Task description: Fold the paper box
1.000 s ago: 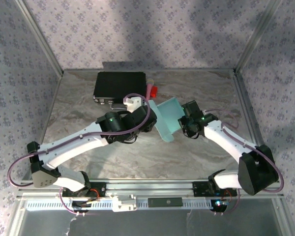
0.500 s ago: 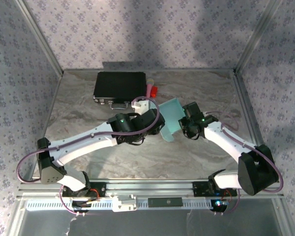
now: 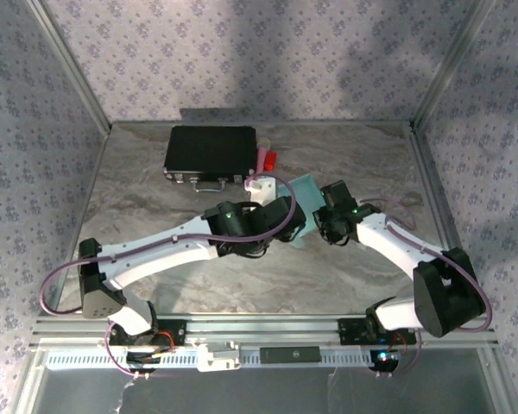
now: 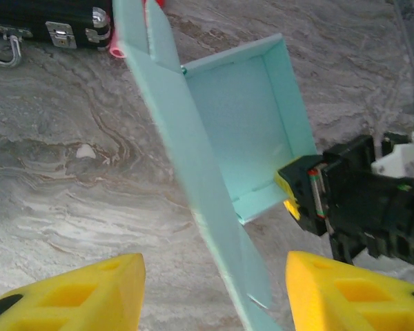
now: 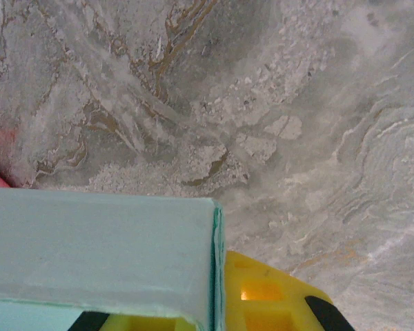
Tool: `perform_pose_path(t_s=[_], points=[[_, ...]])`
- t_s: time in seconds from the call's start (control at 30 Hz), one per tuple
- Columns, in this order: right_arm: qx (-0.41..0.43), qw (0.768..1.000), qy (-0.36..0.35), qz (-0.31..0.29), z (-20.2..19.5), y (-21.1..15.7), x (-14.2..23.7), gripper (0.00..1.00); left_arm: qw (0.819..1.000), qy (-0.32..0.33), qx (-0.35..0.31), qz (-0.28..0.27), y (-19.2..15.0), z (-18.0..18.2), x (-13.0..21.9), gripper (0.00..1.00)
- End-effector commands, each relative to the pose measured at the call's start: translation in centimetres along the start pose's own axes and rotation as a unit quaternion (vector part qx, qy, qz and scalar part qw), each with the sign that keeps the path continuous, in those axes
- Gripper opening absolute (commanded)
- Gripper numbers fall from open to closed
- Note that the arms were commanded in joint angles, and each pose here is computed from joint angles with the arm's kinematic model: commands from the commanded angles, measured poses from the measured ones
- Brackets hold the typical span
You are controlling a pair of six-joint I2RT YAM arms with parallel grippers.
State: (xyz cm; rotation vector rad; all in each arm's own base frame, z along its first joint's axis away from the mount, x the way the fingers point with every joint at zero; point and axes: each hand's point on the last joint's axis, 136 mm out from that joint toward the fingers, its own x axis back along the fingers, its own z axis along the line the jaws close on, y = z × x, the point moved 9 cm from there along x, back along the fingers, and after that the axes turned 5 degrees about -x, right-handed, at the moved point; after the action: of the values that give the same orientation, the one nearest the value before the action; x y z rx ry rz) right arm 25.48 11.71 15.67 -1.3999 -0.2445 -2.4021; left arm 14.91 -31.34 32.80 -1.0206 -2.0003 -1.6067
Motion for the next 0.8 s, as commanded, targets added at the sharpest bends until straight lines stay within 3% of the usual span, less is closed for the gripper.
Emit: perform_pose_path(t_s=[0.0, 0.2, 0.57, 0.77], points=[[-0.008, 1.0, -0.001, 0.007, -0.2, 0.1, -0.3, 0.0, 1.0, 0.005, 0.026, -0.006, 0.4, 1.0, 1.2, 0.58], [-0.006, 1.0, 0.0, 0.013, -0.3, 0.0, -0.3, 0.0, 0.999, 0.006, 0.032, -0.013, 0.3, 1.5, 0.6, 0.58], [-0.008, 1.0, -0.002, 0.018, -0.3, -0.6, -0.1, 0.0, 1.0, 0.014, 0.027, 0.009, 0.2, 0.3, -3.3, 0.42], [-0.008, 1.0, -0.006, 0.017, -0.6, -0.7, -0.3, 0.0, 0.999, 0.028, 0.023, -0.003, 0.5, 0.0, -3.1, 0.43]])
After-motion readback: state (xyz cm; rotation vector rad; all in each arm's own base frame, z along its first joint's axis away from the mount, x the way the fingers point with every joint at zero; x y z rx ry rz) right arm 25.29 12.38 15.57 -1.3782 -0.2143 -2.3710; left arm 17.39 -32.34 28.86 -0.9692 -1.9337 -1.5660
